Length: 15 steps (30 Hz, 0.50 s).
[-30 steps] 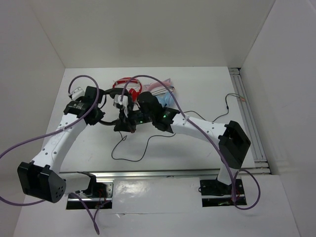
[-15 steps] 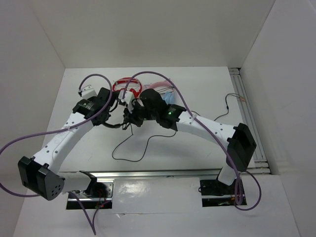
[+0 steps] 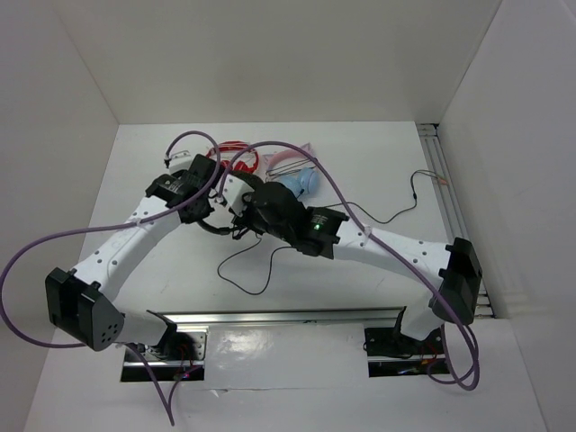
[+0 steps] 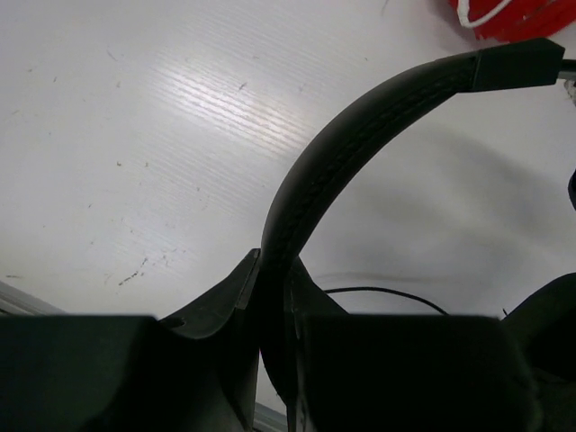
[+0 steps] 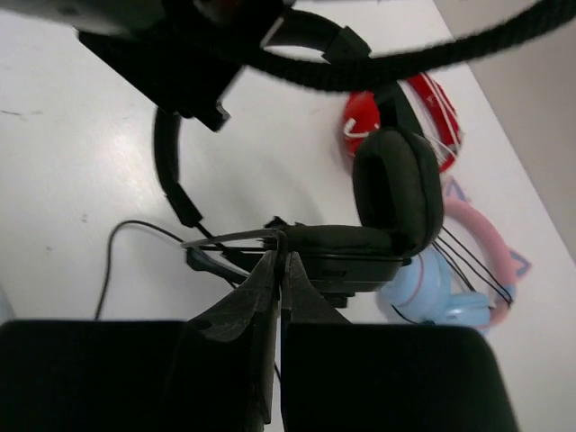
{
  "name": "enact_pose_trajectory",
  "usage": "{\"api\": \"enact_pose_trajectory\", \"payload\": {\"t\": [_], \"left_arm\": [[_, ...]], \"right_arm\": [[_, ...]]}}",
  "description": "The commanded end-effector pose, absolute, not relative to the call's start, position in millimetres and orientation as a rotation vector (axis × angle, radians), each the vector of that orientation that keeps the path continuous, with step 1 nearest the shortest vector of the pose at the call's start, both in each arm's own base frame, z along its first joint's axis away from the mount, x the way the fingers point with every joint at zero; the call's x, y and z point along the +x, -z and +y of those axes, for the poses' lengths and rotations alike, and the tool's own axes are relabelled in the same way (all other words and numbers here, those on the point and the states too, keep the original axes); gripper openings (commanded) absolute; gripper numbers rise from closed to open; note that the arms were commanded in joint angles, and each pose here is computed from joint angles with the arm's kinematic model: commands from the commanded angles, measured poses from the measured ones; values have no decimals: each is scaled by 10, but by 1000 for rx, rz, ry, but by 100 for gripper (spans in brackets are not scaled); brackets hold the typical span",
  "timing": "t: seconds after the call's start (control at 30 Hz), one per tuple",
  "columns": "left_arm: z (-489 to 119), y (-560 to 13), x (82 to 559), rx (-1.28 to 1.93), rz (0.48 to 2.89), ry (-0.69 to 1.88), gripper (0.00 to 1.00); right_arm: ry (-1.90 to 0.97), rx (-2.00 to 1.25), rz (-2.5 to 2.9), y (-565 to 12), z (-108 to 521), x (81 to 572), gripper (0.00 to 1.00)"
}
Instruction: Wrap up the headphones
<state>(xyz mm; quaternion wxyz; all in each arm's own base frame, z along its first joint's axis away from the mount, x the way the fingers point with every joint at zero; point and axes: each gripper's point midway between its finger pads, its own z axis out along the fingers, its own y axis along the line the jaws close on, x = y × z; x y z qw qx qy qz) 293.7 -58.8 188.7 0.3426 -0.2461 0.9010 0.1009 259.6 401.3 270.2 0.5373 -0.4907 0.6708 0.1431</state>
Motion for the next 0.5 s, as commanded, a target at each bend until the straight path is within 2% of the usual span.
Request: {"api": "enact_pose_trajectory", "payload": {"t": [0.0,0.23,0.3,0.47], "left_arm": [[-742,-1988,3047,-513,2364,-181,0],[-771,-2005,3015,-437,2385,-157,0],[-800,-1994,3002,-405,2403,-143,0],[-984,-1954,2989,-247,2456,-52,0]], "right_arm": [[-148,-999,1545,-3001,3728,2832,0],[81,-660,1522,-3180,3364,3020,0],[86,-601,1534,-3063,3312,3036,0],[36,-387,1492,-3193,3144,3050,0]]}}
